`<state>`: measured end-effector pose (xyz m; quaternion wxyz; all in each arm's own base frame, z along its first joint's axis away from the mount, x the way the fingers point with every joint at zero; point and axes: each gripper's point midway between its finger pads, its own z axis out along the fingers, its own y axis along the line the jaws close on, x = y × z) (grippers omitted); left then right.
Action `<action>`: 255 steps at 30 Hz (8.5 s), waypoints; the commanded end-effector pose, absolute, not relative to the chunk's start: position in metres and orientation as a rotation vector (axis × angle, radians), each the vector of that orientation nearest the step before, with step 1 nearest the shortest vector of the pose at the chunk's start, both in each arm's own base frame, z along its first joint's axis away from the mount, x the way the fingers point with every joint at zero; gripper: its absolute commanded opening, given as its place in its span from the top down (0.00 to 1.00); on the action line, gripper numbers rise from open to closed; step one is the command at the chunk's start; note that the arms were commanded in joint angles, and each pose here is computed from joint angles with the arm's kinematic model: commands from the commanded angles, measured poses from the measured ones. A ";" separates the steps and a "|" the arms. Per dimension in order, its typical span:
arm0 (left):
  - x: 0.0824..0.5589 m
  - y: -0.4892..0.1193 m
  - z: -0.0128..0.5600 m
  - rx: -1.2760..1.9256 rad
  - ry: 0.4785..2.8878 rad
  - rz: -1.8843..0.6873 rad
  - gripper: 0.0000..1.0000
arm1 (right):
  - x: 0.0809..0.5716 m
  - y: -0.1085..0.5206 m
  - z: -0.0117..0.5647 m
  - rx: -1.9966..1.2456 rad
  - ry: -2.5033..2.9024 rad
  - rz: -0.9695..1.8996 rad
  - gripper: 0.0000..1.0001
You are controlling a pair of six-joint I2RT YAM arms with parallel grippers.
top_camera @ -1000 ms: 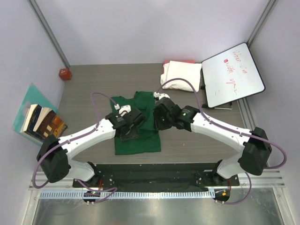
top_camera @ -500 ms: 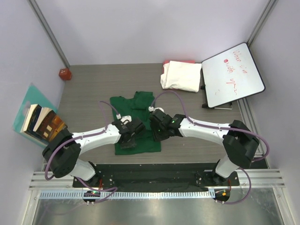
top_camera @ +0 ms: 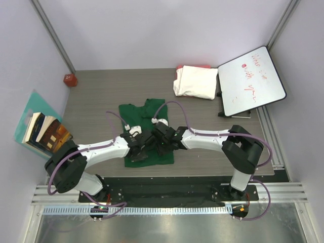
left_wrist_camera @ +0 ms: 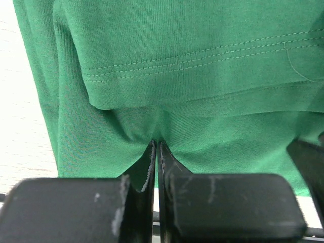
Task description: Fold and stack the t-shirts
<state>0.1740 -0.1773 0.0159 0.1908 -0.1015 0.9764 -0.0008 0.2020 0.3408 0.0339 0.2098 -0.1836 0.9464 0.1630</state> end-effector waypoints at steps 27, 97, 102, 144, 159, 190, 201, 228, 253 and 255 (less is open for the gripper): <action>0.144 -0.160 -0.022 -0.295 2.795 -0.020 1.00 | 0.381 0.387 0.069 -0.387 2.272 0.322 0.72; 0.283 -0.134 0.058 -0.443 2.400 0.194 1.00 | 0.221 0.326 -0.017 -0.411 2.598 0.462 0.99; 0.314 -0.121 0.061 -0.460 2.402 0.212 1.00 | 0.207 0.315 -0.020 -0.441 2.625 0.459 0.99; 0.273 -0.101 0.056 -0.656 2.604 -0.066 0.28 | 0.219 0.311 -0.011 -0.355 2.618 0.375 0.99; 0.277 -0.110 0.037 -0.609 2.605 -0.131 0.52 | 0.217 0.310 -0.018 -0.360 2.635 0.367 0.99; 0.247 -0.067 0.039 -0.663 2.657 0.204 0.82 | 0.218 0.309 -0.019 -0.334 2.652 0.341 0.99; 0.246 -0.065 0.066 -0.653 2.576 0.129 0.27 | 0.239 0.312 0.030 -0.294 2.518 0.353 0.87; 0.206 -0.157 0.033 -0.444 2.706 -0.144 0.81 | 0.362 0.360 0.042 -0.405 2.445 0.361 0.99; 0.227 -0.125 0.034 -0.377 2.762 0.286 0.71 | 0.392 0.299 -0.001 -0.213 2.495 0.171 0.99; 0.246 -0.131 0.039 -0.341 2.754 0.260 0.57 | 0.399 0.291 -0.001 -0.181 2.491 0.157 0.99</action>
